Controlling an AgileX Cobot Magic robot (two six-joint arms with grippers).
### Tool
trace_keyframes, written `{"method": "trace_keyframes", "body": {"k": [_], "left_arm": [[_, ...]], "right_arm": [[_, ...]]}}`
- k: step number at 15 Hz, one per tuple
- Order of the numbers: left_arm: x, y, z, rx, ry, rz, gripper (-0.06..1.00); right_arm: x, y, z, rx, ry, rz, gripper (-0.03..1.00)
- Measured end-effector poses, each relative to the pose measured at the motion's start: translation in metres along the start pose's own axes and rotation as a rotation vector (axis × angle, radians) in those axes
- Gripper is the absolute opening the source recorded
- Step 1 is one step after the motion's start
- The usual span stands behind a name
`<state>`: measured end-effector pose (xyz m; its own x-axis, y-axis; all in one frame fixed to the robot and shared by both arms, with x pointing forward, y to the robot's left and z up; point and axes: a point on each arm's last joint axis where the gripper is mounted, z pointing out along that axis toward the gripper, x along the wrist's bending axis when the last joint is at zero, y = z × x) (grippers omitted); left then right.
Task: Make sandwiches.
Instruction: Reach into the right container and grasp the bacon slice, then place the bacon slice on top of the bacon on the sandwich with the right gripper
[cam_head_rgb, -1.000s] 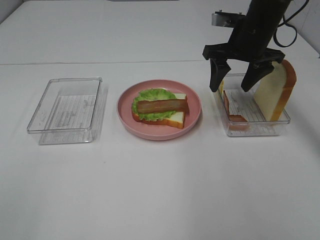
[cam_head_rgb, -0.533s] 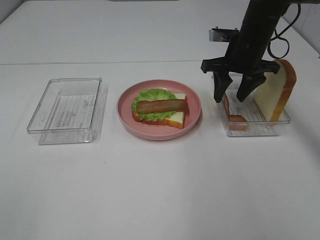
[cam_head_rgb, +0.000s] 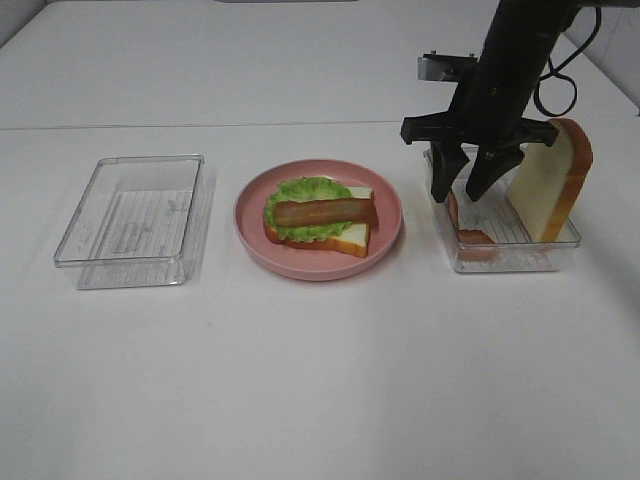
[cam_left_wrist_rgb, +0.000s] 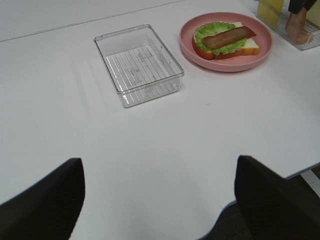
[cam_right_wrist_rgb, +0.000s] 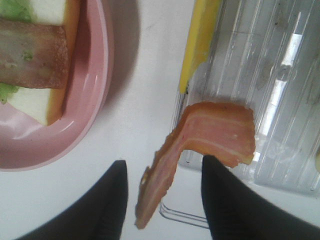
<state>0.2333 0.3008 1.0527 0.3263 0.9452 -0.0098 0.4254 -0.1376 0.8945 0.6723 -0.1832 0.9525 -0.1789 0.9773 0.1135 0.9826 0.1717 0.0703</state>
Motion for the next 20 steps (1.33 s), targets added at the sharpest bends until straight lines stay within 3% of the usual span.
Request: {"method": "trace_keyframes", "body": {"k": [6, 8, 12, 16, 20], "left_arm": [[0.0, 0.0, 0.0, 0.0, 0.0, 0.0, 0.78], [0.0, 0.0, 0.0, 0.0, 0.0, 0.0, 0.78], [0.0, 0.0, 0.0, 0.0, 0.0, 0.0, 0.78], [0.0, 0.0, 0.0, 0.0, 0.0, 0.0, 0.78], [0.0, 0.0, 0.0, 0.0, 0.0, 0.0, 0.78]], "right_arm": [[-0.002, 0.0, 0.015, 0.034, -0.001, 0.004, 0.45], [-0.002, 0.0, 0.018, 0.044, -0.002, 0.005, 0.4], [-0.002, 0.0, 0.018, 0.046, -0.002, 0.005, 0.0], [-0.002, 0.0, 0.018, 0.051, -0.004, 0.005, 0.0], [0.009, -0.005, -0.035, -0.057, 0.063, 0.008, 0.0]]}}
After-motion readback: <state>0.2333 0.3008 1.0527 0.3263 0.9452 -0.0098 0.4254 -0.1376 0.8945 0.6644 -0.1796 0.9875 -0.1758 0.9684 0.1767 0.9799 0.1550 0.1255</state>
